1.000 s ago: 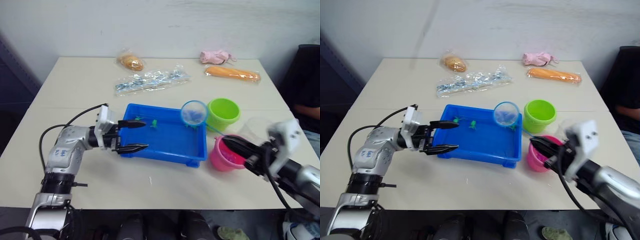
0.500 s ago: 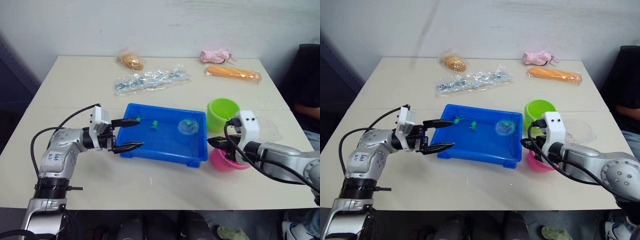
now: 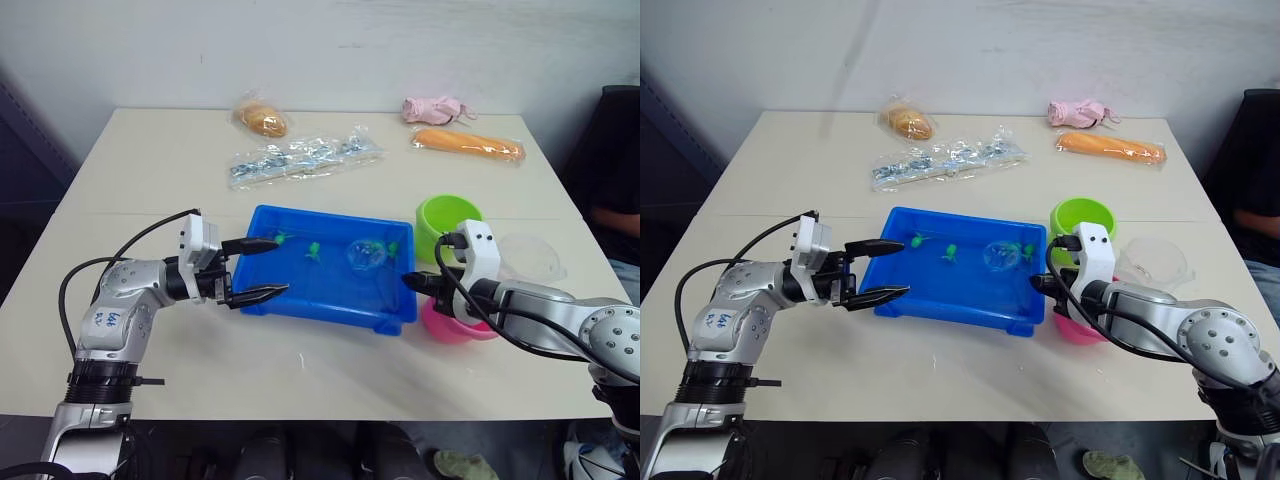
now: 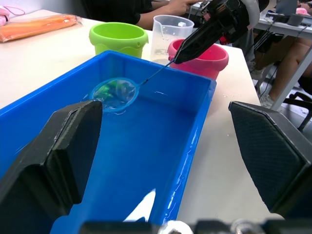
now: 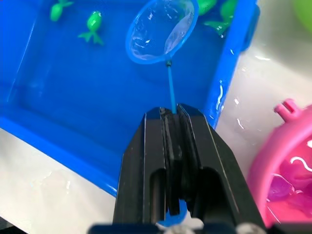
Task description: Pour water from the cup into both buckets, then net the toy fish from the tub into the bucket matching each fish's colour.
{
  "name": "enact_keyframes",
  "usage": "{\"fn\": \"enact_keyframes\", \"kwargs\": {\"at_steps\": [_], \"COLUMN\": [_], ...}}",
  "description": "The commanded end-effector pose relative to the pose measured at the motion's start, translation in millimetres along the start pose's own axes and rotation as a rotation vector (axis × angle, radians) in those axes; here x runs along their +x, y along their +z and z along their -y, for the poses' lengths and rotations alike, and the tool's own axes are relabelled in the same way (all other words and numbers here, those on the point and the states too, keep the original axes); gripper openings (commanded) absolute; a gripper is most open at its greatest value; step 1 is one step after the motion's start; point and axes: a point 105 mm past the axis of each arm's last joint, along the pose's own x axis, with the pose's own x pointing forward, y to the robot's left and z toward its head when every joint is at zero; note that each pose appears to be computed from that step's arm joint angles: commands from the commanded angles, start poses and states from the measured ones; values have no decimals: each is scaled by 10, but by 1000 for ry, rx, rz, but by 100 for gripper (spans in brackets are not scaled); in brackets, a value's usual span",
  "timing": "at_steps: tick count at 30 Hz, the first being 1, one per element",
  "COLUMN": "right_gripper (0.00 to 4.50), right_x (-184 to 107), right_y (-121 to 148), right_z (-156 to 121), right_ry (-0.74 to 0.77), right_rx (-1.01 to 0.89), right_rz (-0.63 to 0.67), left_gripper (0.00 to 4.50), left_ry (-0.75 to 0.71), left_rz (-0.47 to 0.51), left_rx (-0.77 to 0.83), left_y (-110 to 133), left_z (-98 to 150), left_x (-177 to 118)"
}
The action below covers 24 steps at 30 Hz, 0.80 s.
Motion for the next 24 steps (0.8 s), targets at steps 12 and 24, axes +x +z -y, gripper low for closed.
{"fn": "enact_keyframes", "kwargs": {"at_steps": [12, 24], "right_gripper": [0, 0], "right_x": [-32, 134], "right_y": [141, 48], "right_z": [71, -402], "right_ry": [-10, 220], "right_rx": [126, 419], "right_rz": [37, 36], "left_gripper": [447, 447], "left_ry": [2, 12], "left_rz": [28, 21], "left_rx": [56, 60], "left_y": [140, 134], "left_z": [24, 31], "left_x": [-13, -24]}}
